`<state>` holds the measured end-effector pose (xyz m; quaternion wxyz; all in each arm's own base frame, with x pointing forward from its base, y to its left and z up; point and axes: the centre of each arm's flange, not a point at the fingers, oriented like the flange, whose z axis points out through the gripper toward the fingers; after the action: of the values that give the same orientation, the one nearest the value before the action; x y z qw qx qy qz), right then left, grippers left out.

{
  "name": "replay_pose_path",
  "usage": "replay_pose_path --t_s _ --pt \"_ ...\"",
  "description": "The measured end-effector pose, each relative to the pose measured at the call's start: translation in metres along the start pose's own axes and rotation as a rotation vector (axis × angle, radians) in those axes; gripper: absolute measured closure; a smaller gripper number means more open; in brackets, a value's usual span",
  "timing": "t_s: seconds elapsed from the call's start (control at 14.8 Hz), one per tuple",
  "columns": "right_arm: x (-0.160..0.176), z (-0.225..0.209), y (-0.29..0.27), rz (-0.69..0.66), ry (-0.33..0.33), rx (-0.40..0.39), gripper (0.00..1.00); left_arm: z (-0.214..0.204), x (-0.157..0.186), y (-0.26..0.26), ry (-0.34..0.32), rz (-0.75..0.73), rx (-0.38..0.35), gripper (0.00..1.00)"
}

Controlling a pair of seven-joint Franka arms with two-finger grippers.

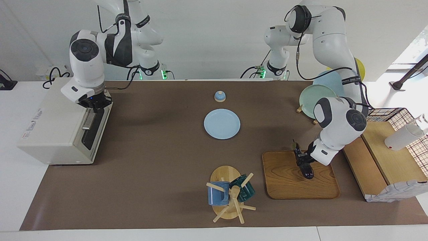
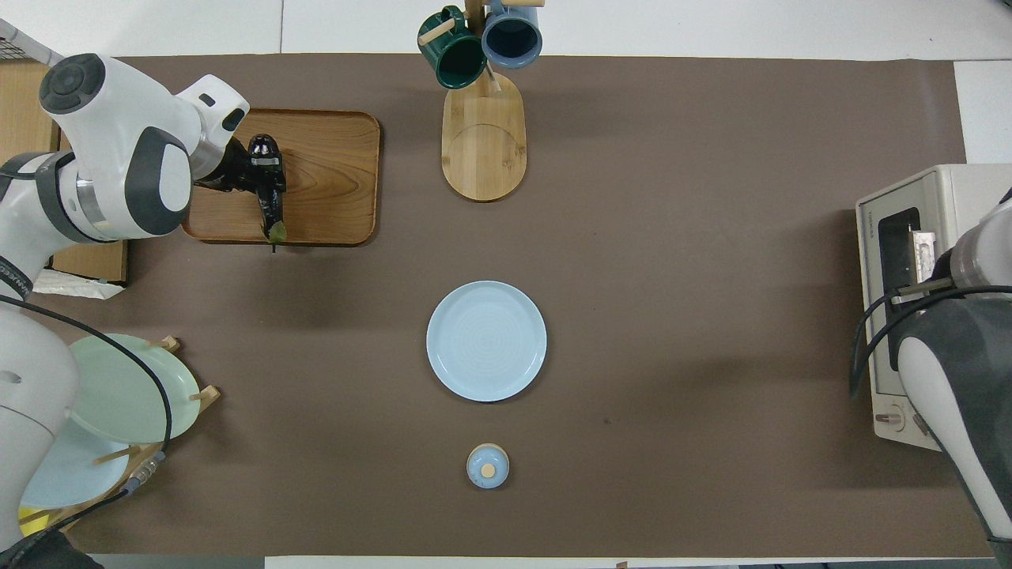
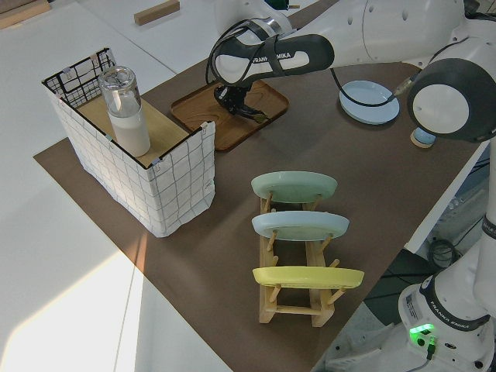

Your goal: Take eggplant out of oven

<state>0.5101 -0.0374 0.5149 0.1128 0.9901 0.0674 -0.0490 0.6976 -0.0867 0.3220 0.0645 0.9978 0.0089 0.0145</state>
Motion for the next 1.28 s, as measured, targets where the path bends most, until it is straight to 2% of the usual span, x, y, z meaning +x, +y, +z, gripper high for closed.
replay_pose_path --t_s 0.14,0.2,0.47,0.74,0.81,0.95,1.15,1.28 --pt "0.000 -0.021 -0.003 0.019 0.023 0.069 0.94 0.003 0.001 -0.001 0.006 0.012 0.018 0.63" --pt "0.000 -0.026 -0.004 0.023 0.027 0.085 0.87 0.005 0.001 -0.003 0.005 0.020 0.031 0.63" --pt "-0.002 -0.038 -0.007 0.034 0.016 0.149 0.45 0.010 0.004 -0.003 0.025 0.034 0.040 0.63" --pt "0.004 -0.064 -0.011 0.021 0.037 0.156 0.03 0.010 0.005 -0.001 0.034 0.090 0.041 0.62" --pt "0.008 -0.065 -0.013 0.015 0.029 0.158 0.00 0.009 0.005 -0.001 0.032 0.095 0.041 0.56" --pt "0.015 -0.058 -0.019 0.000 -0.014 0.165 0.00 0.004 0.006 -0.001 0.027 0.095 0.041 0.34" --pt "0.031 -0.056 -0.021 -0.011 -0.045 0.172 0.00 -0.048 0.004 -0.001 0.021 0.088 0.043 0.01" --pt "0.035 -0.060 -0.026 -0.015 -0.045 0.171 0.00 -0.111 -0.012 -0.006 0.006 0.075 0.049 0.00"
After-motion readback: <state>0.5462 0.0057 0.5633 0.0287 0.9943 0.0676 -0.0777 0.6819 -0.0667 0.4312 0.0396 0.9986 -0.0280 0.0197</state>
